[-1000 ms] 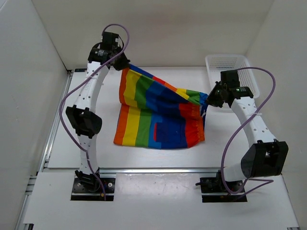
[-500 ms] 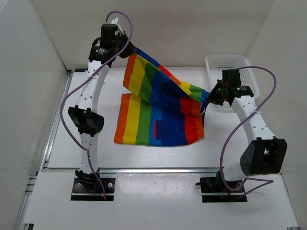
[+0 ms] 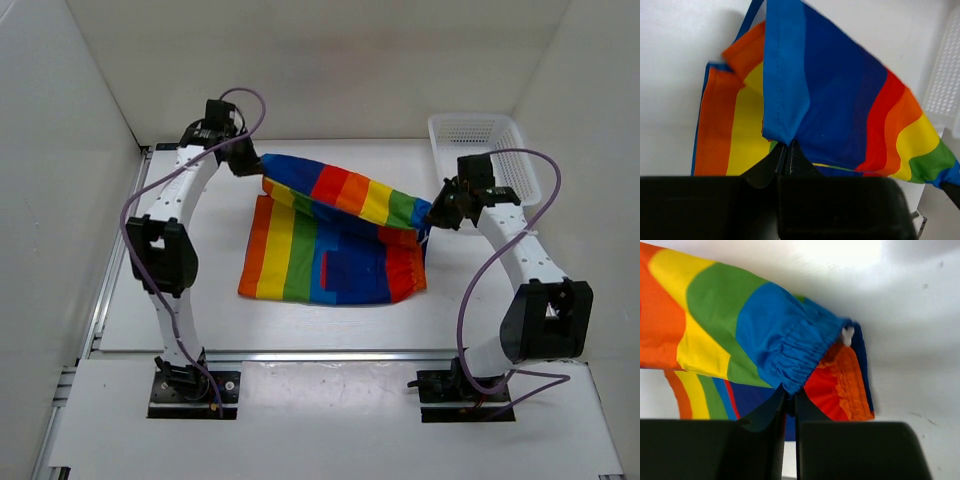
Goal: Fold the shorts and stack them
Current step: Fold the shorts
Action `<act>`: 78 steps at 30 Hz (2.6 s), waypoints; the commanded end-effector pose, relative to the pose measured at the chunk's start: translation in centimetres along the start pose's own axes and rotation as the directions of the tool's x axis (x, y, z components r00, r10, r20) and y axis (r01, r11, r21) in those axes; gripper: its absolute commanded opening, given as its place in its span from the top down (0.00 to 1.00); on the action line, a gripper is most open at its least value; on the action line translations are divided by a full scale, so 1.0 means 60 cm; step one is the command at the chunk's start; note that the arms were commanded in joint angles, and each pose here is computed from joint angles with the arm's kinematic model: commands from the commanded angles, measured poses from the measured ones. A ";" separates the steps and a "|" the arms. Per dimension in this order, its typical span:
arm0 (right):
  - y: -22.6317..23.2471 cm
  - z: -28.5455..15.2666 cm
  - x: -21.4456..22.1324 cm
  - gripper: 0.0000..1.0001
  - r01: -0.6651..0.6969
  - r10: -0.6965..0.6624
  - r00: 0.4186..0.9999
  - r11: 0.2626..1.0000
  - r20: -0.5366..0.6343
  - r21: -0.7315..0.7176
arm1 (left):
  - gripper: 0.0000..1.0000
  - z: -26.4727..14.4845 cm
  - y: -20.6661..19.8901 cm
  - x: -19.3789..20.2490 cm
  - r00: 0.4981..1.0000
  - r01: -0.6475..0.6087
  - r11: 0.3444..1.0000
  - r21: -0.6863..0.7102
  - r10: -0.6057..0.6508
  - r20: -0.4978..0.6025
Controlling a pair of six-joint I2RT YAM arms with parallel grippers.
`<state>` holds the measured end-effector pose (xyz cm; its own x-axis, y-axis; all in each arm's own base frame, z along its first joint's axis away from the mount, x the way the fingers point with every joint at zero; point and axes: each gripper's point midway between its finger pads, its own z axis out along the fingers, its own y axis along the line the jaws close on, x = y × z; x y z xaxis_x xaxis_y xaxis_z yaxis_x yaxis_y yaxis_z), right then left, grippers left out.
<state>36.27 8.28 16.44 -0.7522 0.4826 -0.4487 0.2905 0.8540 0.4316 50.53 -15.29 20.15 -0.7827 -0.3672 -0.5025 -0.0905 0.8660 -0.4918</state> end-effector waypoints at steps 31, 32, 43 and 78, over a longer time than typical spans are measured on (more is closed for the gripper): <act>-0.146 -0.064 0.222 0.26 0.044 -0.025 0.984 0.993 -0.175 0.109 | 0.49 -0.112 0.252 0.483 0.875 0.070 0.910 -0.408 -0.253 -0.413; -0.148 -0.060 0.225 0.23 0.035 -0.015 0.984 0.993 -0.176 0.111 | 0.32 -0.110 0.251 0.480 0.879 0.072 0.912 -0.403 -0.249 -0.408; -0.141 -0.040 0.246 0.18 -0.001 0.013 0.980 0.998 -0.198 0.057 | 0.02 -0.121 0.269 0.507 0.871 0.105 0.880 -0.464 -0.306 -0.383; -0.114 0.102 0.256 0.55 -0.089 0.091 0.966 0.996 -0.242 0.021 | 0.90 -0.060 0.231 0.463 0.893 0.125 0.875 -0.468 -0.305 -0.331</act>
<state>25.04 10.65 2.19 -0.8646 0.4709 -0.1756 0.3582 0.8224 0.4420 23.84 -12.25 1.07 -0.8783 -0.4780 0.0115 -0.4752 0.8700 -0.1317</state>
